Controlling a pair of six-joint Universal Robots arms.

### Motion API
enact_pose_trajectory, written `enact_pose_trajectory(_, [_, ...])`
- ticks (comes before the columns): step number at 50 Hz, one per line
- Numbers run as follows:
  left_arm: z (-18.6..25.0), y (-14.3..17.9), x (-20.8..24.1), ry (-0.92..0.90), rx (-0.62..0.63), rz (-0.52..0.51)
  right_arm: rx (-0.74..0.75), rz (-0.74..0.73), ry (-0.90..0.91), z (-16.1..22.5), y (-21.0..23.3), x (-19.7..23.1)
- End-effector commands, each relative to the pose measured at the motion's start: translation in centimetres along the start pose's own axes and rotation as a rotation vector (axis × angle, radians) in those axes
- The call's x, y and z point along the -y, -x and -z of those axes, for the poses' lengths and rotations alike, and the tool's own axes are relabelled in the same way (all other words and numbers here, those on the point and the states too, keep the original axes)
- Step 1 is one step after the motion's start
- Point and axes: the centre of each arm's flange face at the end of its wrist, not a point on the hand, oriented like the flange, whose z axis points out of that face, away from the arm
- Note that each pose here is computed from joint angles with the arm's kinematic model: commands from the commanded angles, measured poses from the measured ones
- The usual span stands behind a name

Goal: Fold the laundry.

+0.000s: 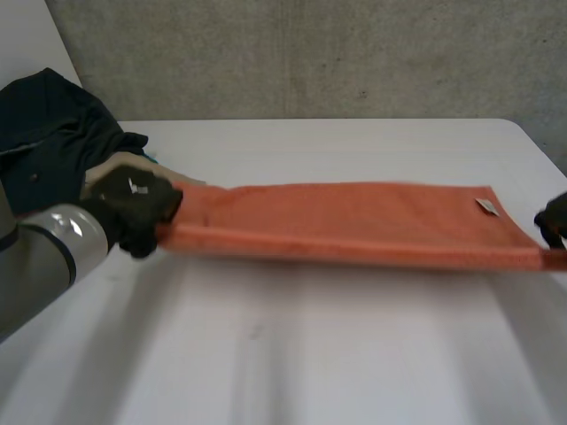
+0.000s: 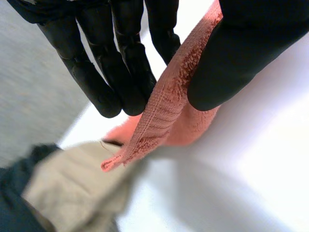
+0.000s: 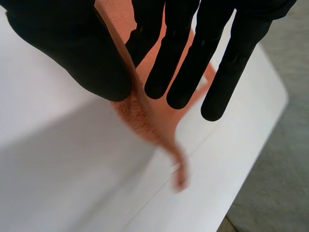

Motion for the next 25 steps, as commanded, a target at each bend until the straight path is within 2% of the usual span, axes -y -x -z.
enact_pose_trajectory(1, [-2.6, -2.1, -2.1, 0.110, -0.107, -0.052, 0.084, 0.057, 0.008, -2.0, 2.9, -0.1])
enact_pose_trajectory(6, [-7.5, -2.0, -1.9, 0.087, -0.058, -0.098, 0.016, 0.063, -0.001, -6.0, 2.9, 0.4])
enact_pose_trajectory(8, [-8.9, -1.5, -1.4, 0.070, -0.023, -0.121, -0.057, 0.066, -0.018, -7.9, 2.2, 1.3])
enact_pose_trajectory(13, [-11.6, 2.5, 3.4, -0.088, 0.178, -0.193, -0.304, 0.014, -0.126, -10.6, -2.2, 4.5])
enact_pose_trajectory(14, [-11.7, 4.4, 6.0, -0.180, 0.274, -0.201, -0.409, -0.017, -0.194, -10.6, -4.3, 6.2])
enact_pose_trajectory(17, [-11.0, 7.5, 10.3, -0.357, 0.428, -0.196, -0.574, -0.074, -0.328, -9.4, -7.8, 9.0])
enact_pose_trajectory(18, [-10.2, 9.4, 12.8, -0.478, 0.530, -0.185, -0.679, -0.121, -0.430, -8.2, -9.9, 10.7])
enact_pose_trajectory(22, [-7.6, 13.4, 17.7, -0.759, 0.750, -0.150, -0.884, -0.212, -0.674, -4.9, -13.7, 13.8])
enact_pose_trajectory(25, [-6.3, 14.9, 19.2, -0.876, 0.824, -0.124, -0.957, -0.233, -0.782, -3.3, -14.7, 14.9])
